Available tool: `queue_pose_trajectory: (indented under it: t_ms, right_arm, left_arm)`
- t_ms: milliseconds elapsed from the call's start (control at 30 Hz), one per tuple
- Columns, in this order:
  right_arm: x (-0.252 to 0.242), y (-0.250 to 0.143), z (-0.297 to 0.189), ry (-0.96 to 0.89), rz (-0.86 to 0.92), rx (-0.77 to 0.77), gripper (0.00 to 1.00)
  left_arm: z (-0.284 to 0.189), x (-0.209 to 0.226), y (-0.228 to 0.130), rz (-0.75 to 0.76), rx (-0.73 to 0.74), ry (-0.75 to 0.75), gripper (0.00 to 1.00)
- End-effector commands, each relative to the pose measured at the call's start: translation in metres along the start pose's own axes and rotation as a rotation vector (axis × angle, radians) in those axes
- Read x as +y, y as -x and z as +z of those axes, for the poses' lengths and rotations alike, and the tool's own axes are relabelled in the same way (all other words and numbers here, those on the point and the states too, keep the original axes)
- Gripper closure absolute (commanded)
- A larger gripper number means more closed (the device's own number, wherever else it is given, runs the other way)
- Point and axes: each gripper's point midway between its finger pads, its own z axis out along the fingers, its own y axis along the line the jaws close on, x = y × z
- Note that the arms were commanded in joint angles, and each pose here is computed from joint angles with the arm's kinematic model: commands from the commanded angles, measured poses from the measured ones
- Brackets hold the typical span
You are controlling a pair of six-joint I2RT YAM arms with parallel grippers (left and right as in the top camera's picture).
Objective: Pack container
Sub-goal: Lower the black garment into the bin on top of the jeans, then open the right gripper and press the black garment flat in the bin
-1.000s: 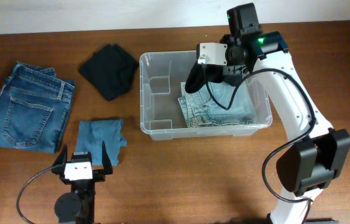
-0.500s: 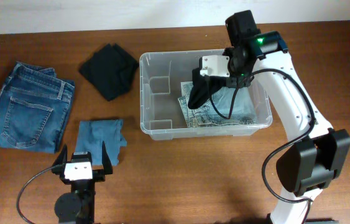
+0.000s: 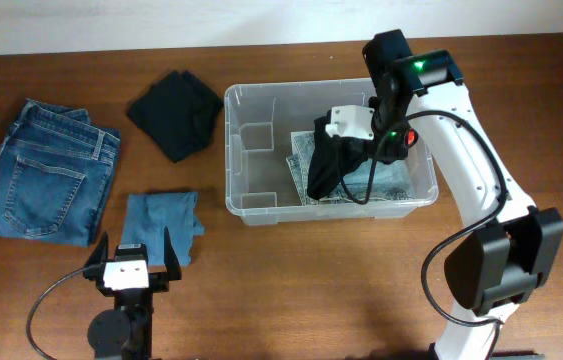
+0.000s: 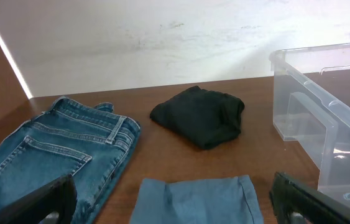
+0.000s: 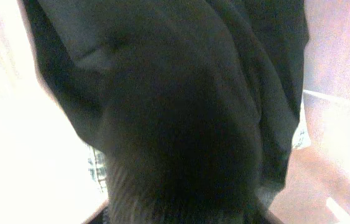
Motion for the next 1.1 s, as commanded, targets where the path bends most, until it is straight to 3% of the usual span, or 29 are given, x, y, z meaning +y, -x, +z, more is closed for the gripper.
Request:
queue_pose_trajectory:
  t_ms: [0,100,167,433,533,600,800,1067]
  right_arm:
    - [0.003,0.006,-0.016,-0.018,0.025,-0.031,0.50]
    - [0.008,0.004,-0.016,0.003,0.025,-0.023,0.33]
    - [0.009,0.003,-0.016,0.009,0.025,-0.020,0.28]
    - [0.012,0.017,-0.017,0.031,0.023,-0.098,0.25]
    - [0.013,0.039,-0.020,0.052,0.075,-0.215,0.37]
    - [0.011,0.051,-0.023,0.066,0.152,-0.282,0.59]
    - [-0.009,0.066,-0.026,0.060,0.480,-0.359,0.96]
    - [-0.011,0.067,-0.011,0.124,0.718,-0.334,0.96]
  left_arm:
    - [0.000,-0.002,-0.002,0.009,0.002,-0.009,0.01]
    - [0.000,-0.002,-0.002,0.009,0.002,-0.009,0.01]
    - [0.000,-0.002,-0.002,0.009,0.002,-0.009,0.01]
    - [0.000,-0.002,-0.002,0.009,0.002,-0.009,0.00]
    - [0.000,-0.002,-0.002,0.009,0.002,-0.009,0.01]
    - [0.000,-0.002,-0.002,0.009,0.002,-0.009,0.00]
    - [0.000,-0.002,-0.002,0.009,0.002,-0.009,0.00]
    - [0.000,-0.002,-0.002,0.009,0.002,-0.009,0.00]
